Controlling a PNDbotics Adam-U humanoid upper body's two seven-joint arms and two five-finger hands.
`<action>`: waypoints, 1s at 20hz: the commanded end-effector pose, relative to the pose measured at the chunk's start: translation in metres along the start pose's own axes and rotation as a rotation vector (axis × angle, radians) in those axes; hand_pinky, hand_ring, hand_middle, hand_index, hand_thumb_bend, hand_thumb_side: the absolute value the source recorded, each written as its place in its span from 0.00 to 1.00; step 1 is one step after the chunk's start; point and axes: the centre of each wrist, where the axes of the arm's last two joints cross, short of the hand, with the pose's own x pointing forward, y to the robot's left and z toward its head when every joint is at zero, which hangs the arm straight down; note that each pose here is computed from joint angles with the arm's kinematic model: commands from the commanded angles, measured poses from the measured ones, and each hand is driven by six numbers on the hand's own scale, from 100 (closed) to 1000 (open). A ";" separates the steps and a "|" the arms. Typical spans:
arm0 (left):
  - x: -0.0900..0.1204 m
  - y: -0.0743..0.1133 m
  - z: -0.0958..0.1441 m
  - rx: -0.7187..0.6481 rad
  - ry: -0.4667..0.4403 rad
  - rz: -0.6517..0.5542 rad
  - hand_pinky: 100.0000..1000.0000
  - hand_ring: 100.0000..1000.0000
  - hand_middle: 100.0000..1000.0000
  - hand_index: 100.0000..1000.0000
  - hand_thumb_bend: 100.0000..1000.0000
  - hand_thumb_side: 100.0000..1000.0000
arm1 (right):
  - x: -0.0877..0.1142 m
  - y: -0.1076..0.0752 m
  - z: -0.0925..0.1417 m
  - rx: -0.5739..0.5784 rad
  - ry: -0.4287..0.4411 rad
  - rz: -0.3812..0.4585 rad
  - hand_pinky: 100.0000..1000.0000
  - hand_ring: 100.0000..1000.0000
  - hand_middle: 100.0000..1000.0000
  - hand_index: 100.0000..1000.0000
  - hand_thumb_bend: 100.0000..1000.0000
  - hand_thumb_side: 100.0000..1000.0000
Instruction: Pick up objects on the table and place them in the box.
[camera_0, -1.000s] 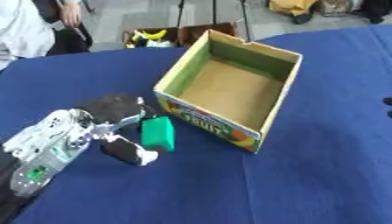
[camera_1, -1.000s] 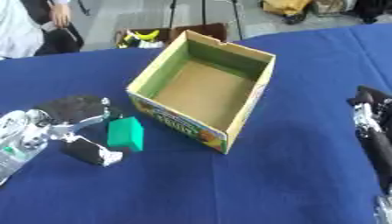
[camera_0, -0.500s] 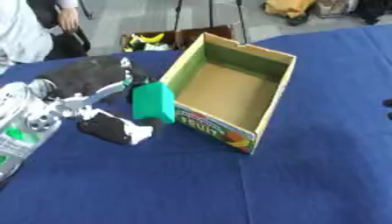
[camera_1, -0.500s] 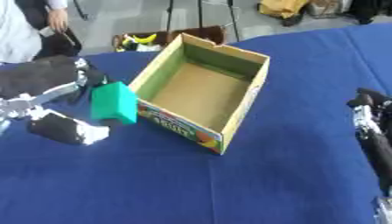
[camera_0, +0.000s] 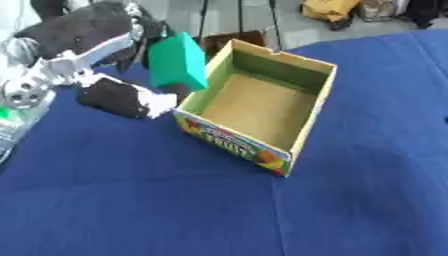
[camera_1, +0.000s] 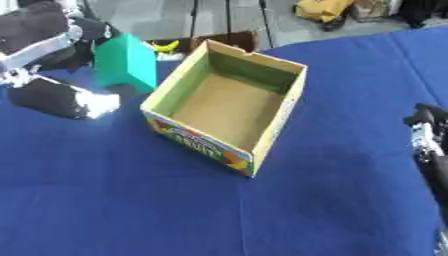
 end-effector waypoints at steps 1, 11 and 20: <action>-0.015 0.007 -0.015 0.022 -0.001 0.013 0.00 0.18 0.32 0.62 0.00 0.51 | 0.005 -0.003 -0.004 0.013 -0.029 0.015 0.81 0.85 0.61 0.80 0.00 0.68; -0.048 -0.015 -0.067 0.008 0.048 0.038 0.00 0.18 0.33 0.61 0.00 0.49 | 0.010 -0.001 -0.008 0.030 -0.050 0.010 0.81 0.85 0.61 0.80 0.00 0.68; -0.063 -0.065 -0.099 -0.069 0.140 0.016 0.00 0.18 0.35 0.61 0.00 0.47 | 0.016 0.002 -0.012 0.037 -0.074 -0.010 0.81 0.85 0.61 0.80 0.00 0.68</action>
